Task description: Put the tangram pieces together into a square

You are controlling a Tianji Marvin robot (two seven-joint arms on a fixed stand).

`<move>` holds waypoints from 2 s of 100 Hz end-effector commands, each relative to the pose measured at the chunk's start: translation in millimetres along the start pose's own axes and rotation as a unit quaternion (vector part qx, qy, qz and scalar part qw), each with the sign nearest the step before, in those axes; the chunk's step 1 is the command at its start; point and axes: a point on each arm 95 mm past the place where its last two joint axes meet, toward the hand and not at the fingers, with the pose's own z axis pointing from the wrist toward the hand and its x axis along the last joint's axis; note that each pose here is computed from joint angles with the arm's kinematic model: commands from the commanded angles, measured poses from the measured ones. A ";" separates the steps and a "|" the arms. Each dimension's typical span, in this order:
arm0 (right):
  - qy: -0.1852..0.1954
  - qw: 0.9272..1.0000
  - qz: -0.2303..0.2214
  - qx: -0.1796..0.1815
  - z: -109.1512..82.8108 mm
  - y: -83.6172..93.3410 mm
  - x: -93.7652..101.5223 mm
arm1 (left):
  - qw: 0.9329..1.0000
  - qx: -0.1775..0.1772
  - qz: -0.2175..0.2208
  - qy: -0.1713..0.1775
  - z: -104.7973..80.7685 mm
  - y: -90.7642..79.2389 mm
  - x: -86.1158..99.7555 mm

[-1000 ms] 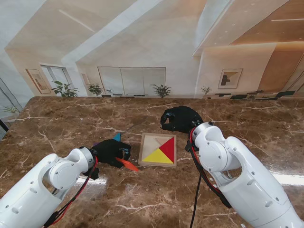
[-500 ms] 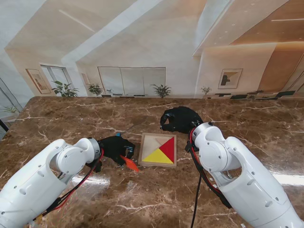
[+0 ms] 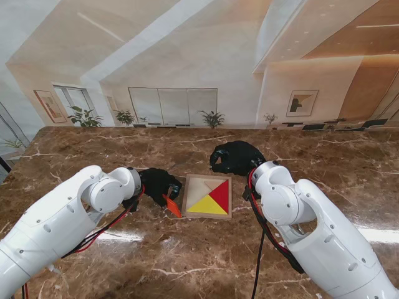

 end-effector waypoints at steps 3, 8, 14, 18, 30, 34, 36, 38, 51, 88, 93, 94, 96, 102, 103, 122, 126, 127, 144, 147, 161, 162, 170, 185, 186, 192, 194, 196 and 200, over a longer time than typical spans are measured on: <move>-0.003 1.000 0.004 0.015 -0.3 -6.2 -2.6 | 1.000 0.008 0.013 0.004 5.3 -4.9 1.4; -0.003 1.000 0.004 0.016 -0.2 -6.3 -2.7 | 1.000 0.011 0.021 0.005 8.7 -5.9 2.2; -0.003 1.000 0.004 0.016 -0.2 -6.3 -2.8 | 1.000 0.015 0.023 0.007 12.4 -6.6 3.3; -0.004 1.000 0.005 0.017 -0.1 -6.3 -2.8 | 1.000 0.016 0.025 0.009 14.8 -7.1 3.9; -0.004 1.000 0.005 0.018 0.0 -6.5 -3.2 | 0.999 0.017 0.035 0.012 21.0 -7.9 4.5; -0.005 1.000 0.006 0.018 0.1 -6.5 -3.4 | 0.999 0.017 0.038 0.012 22.7 -8.1 4.5; -0.005 1.000 0.006 0.018 0.1 -6.6 -3.5 | 0.999 0.019 0.038 0.013 23.7 -8.1 4.4; -0.005 1.000 0.006 0.018 0.2 -6.7 -3.5 | 0.999 0.021 0.039 0.013 24.7 -8.1 4.5; -0.004 1.000 0.006 0.021 0.8 -7.4 -3.6 | 0.999 0.023 0.045 0.015 30.6 -8.8 5.7; -0.006 1.000 0.008 0.028 2.4 -8.8 -4.9 | 0.998 0.013 0.060 0.028 45.2 -17.3 17.0; -0.006 1.000 0.008 0.028 2.5 -8.8 -5.2 | 0.998 0.012 0.062 0.029 47.4 -18.6 18.1; -0.006 1.000 0.008 0.028 2.5 -8.8 -5.2 | 0.998 0.012 0.062 0.029 47.8 -18.9 18.2; -0.006 1.000 0.008 0.028 2.6 -8.8 -5.3 | 0.997 0.012 0.064 0.029 48.6 -19.5 18.5; -0.007 1.000 0.009 0.029 2.7 -9.0 -5.6 | 0.997 0.012 0.071 0.029 50.2 -22.2 19.0; -0.007 1.000 0.009 0.029 2.7 -9.1 -5.6 | 0.997 0.012 0.071 0.028 50.5 -22.6 19.1; -0.005 0.999 0.010 0.033 2.7 -9.8 -6.4 | 0.995 0.013 0.094 0.024 52.9 -29.7 16.5; -0.005 0.999 0.010 0.033 2.7 -9.8 -6.7 | 0.995 0.012 0.098 0.022 53.0 -30.8 15.3; -0.006 0.999 0.010 0.033 2.7 -9.8 -6.7 | 0.995 0.012 0.099 0.022 53.1 -31.1 14.9; -0.006 0.999 0.010 0.034 2.8 -9.9 -7.4 | 0.991 0.002 0.131 0.020 54.0 -36.2 9.4; -0.006 0.999 0.009 0.035 2.8 -9.9 -7.5 | 0.991 0.001 0.134 0.020 54.5 -36.6 8.8; -0.007 0.999 0.009 0.036 3.0 -10.1 -7.8 | 0.989 -0.005 0.147 0.024 57.5 -37.1 7.7; -0.007 0.999 0.009 0.036 3.0 -10.1 -7.8 | 0.989 -0.005 0.148 0.024 57.8 -37.1 7.7; -0.008 0.999 0.009 0.036 3.1 -10.2 -8.0 | 0.987 -0.008 0.158 0.027 60.1 -37.1 7.6; -0.008 0.999 0.010 0.038 3.4 -10.5 -8.2 | 0.986 -0.004 0.163 0.030 65.2 -35.2 8.0; -0.008 0.999 0.010 0.039 3.4 -10.5 -8.3 | 0.986 -0.004 0.163 0.030 65.6 -35.0 8.1; -0.008 0.999 0.011 0.039 3.4 -10.5 -8.4 | 0.986 -0.002 0.164 0.031 67.4 -33.8 8.8; -0.008 0.999 0.011 0.040 3.4 -10.5 -8.5 | 0.986 -0.001 0.164 0.031 68.0 -33.2 9.1; -0.008 0.999 0.011 0.040 3.4 -10.5 -8.6 | 0.986 0.001 0.164 0.031 68.8 -32.5 9.4; -0.009 0.999 0.011 0.040 3.4 -10.4 -8.7 | 0.986 0.002 0.164 0.032 70.0 -31.3 10.1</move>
